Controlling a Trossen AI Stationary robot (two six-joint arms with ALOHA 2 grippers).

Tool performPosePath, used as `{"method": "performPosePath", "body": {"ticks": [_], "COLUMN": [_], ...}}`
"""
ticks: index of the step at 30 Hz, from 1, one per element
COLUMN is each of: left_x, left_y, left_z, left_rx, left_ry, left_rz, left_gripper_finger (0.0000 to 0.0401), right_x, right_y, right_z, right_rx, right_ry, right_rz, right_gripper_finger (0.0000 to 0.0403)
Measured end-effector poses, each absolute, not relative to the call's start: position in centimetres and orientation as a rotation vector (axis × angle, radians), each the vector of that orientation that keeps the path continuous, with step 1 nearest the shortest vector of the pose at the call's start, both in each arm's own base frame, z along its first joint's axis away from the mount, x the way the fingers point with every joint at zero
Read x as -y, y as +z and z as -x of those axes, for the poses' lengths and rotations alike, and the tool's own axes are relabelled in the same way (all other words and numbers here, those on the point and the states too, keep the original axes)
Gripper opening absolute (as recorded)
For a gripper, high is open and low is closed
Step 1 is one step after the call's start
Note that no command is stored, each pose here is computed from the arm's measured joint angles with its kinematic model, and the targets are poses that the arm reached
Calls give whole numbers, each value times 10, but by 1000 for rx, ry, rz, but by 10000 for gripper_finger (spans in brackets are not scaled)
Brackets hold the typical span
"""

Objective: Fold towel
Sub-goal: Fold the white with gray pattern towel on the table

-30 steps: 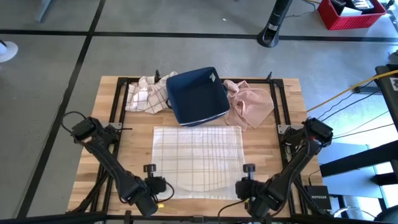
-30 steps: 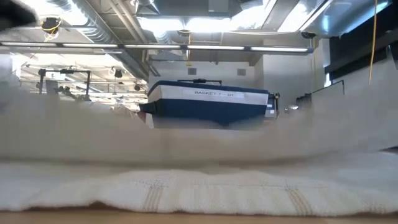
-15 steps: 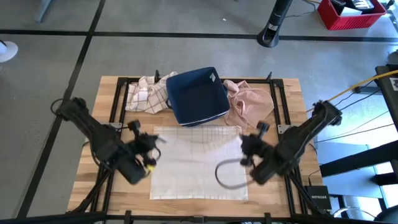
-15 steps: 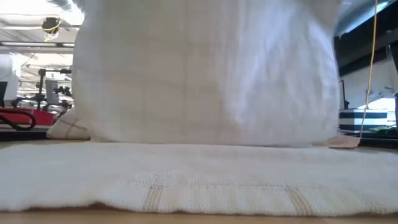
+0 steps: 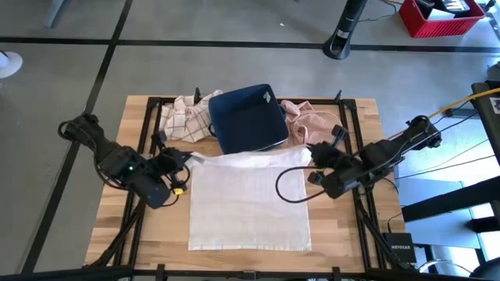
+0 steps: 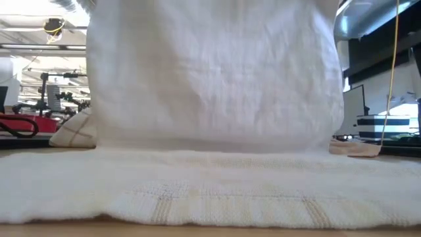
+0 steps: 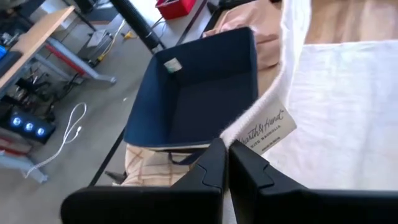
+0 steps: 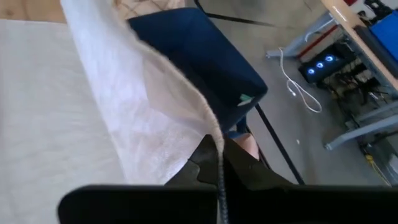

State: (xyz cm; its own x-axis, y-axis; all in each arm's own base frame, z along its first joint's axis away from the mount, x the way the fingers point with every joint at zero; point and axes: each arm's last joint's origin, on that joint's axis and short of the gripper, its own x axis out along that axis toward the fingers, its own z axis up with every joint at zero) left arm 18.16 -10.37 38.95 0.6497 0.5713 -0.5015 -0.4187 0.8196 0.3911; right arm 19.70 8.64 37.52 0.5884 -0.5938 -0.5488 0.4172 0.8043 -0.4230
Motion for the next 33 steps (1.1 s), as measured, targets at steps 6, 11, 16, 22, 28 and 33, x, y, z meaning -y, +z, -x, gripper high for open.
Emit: {"method": "performPosePath", "body": {"ticks": [6, 11, 16, 22, 28, 33], "left_x": [112, 119, 123, 127, 139, 155], "left_y": [399, 405, 401, 386, 358, 332], "left_z": [-179, -173, -171, -171, -173, -179], "left_rx": [-611, -586, -619, -704, -773, -788], "left_ry": [517, 469, 435, 411, 368, 272], "left_rz": [-223, -206, -149, -70, 18, 95], "left_gripper_finger": [1, 2, 3, 4, 5, 5], "right_x": [-87, -87, -90, -103, -132, -157], "right_y": [387, 399, 397, 385, 366, 350], "right_z": [-197, -195, -196, -205, -208, -202], "right_rx": [-733, -721, -782, -895, -1000, -1027], "right_ry": [-551, -517, -446, -360, -301, -279], "right_rz": [227, 178, 101, 41, 74, 128], "right_gripper_finger": [1, 1, 1, 1, 1, 1]}}
